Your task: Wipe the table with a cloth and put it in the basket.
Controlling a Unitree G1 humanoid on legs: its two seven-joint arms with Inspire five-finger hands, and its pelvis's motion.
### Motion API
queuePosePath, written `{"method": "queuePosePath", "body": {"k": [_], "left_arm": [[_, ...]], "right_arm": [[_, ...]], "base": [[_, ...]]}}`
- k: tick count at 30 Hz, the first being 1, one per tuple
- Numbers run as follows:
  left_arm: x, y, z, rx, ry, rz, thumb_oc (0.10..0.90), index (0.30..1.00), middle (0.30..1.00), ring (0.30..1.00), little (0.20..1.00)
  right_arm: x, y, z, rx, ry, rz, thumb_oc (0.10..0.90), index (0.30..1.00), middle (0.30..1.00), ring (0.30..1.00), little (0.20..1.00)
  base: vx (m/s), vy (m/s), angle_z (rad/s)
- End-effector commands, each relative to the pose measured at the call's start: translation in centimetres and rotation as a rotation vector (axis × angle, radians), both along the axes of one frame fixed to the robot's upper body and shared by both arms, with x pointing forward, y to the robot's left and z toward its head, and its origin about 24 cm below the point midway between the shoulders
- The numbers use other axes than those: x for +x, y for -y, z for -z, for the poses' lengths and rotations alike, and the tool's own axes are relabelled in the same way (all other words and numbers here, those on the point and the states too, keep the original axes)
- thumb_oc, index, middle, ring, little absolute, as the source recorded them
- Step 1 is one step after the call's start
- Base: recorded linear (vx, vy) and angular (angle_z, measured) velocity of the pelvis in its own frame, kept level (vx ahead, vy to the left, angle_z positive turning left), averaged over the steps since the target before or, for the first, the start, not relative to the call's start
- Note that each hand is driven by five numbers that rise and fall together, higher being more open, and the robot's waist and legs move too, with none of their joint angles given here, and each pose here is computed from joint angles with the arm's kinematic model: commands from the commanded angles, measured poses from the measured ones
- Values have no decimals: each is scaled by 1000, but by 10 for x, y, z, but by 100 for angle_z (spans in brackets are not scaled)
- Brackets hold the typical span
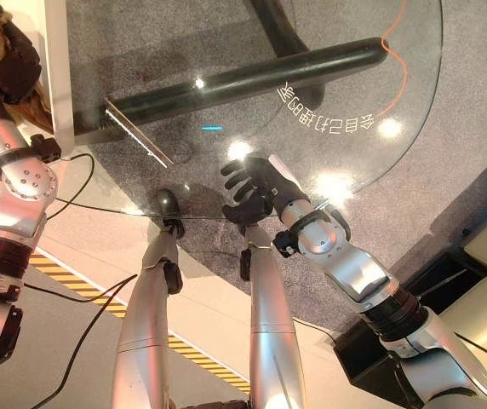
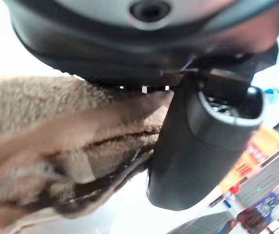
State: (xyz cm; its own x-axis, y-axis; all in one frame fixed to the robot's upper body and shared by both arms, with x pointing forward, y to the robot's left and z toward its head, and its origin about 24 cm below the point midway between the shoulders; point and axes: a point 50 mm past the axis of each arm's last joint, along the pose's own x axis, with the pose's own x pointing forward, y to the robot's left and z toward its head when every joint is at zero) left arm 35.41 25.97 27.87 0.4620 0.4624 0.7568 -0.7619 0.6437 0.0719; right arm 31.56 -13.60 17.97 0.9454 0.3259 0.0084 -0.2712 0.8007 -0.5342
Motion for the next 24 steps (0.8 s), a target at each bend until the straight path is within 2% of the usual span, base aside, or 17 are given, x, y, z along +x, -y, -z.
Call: {"method": "queuePosePath", "body": {"k": [1,11,24], "left_arm": [[-11,-28,-24,-32,50,-66,800,900,900,900,900],[-5,-44,-17,-126,-35,-73,800,900,900,900,900],[-4,-42,-24,-126,-14,-55,800,900,900,900,900]], "right_arm": [[3,1,19,3,-75,23,800,900,900,900,900],[6,1,14,13,-49,-3,800,900,900,900,900],[5,-1,12,23,-45,-5,800,900,900,900,900]], "base": [[6,-26,-4],[-16,-2,-2],[-10,-16,0]]}}
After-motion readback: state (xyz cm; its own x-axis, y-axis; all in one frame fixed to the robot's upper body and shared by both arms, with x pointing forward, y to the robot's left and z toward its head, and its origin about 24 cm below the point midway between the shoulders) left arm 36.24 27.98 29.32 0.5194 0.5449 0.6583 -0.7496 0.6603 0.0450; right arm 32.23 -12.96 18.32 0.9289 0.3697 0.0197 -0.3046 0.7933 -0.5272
